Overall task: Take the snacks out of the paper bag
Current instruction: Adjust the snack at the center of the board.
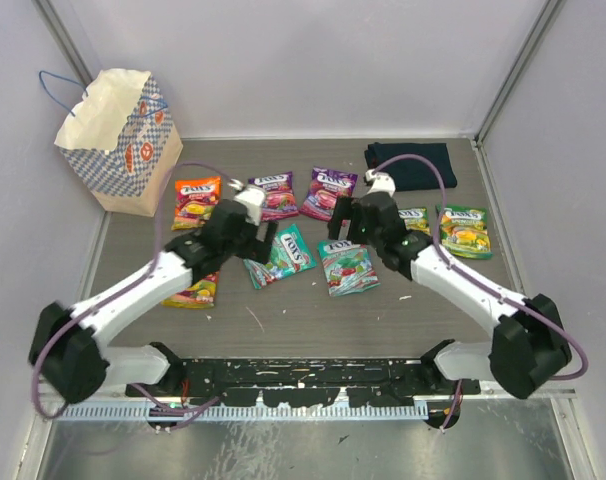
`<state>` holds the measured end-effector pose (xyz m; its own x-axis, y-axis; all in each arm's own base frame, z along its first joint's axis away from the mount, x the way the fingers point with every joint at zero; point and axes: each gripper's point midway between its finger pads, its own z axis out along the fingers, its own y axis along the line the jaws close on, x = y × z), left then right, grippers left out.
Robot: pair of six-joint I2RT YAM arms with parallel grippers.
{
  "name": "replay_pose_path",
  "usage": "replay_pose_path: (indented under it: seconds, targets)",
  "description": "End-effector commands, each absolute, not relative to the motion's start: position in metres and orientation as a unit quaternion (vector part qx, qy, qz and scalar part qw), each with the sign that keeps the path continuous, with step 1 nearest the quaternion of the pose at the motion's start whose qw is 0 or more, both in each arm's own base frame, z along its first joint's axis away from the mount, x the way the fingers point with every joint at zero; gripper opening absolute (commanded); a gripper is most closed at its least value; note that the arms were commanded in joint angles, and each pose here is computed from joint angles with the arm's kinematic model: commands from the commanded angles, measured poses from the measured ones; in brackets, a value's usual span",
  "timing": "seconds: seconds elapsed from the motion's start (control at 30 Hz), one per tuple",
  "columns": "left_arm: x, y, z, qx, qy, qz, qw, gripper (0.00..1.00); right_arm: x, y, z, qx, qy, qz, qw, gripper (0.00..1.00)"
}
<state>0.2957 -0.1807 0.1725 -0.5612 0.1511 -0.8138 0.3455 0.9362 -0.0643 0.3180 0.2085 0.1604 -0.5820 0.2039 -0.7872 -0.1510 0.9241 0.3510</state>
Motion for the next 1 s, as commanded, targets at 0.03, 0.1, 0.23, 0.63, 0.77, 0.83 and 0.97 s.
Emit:
replay_pose_path:
  seconds: [0.03,0.1,0.23,0.63,0.77,0.83,0.97]
  targets:
    - [0.325,-0.242,0.153,0.308,0.828,-0.047,0.467,0.98,0.333,0.144,0.108,0.01,0.927,0.058,0.371,1.0]
    - [0.329,-0.256,0.133,0.344,0.825,-0.044,0.446,0.98,0.333,0.141,0.092,0.007,0.936,0.044,0.35,1.0]
    - [0.331,-0.275,0.113,0.384,0.813,-0.068,0.433,0.98,0.331,0.15,0.077,0.006,0.942,0.063,0.331,1.0]
    - [0.324,-0.286,0.068,0.414,0.833,-0.153,0.334,0.99,0.335,0.164,0.068,0.008,0.943,0.092,0.32,0.98]
    - [0.32,-0.277,0.059,0.411,0.846,-0.167,0.294,0.98,0.334,0.165,0.067,0.007,0.943,0.097,0.319,0.99]
    - [0.317,-0.273,0.055,0.414,0.852,-0.162,0.278,0.97,0.333,0.166,0.065,0.007,0.944,0.097,0.316,0.98]
    - [0.312,-0.264,0.043,0.413,0.864,-0.146,0.25,0.96,0.333,0.168,0.062,0.006,0.945,0.101,0.312,0.98]
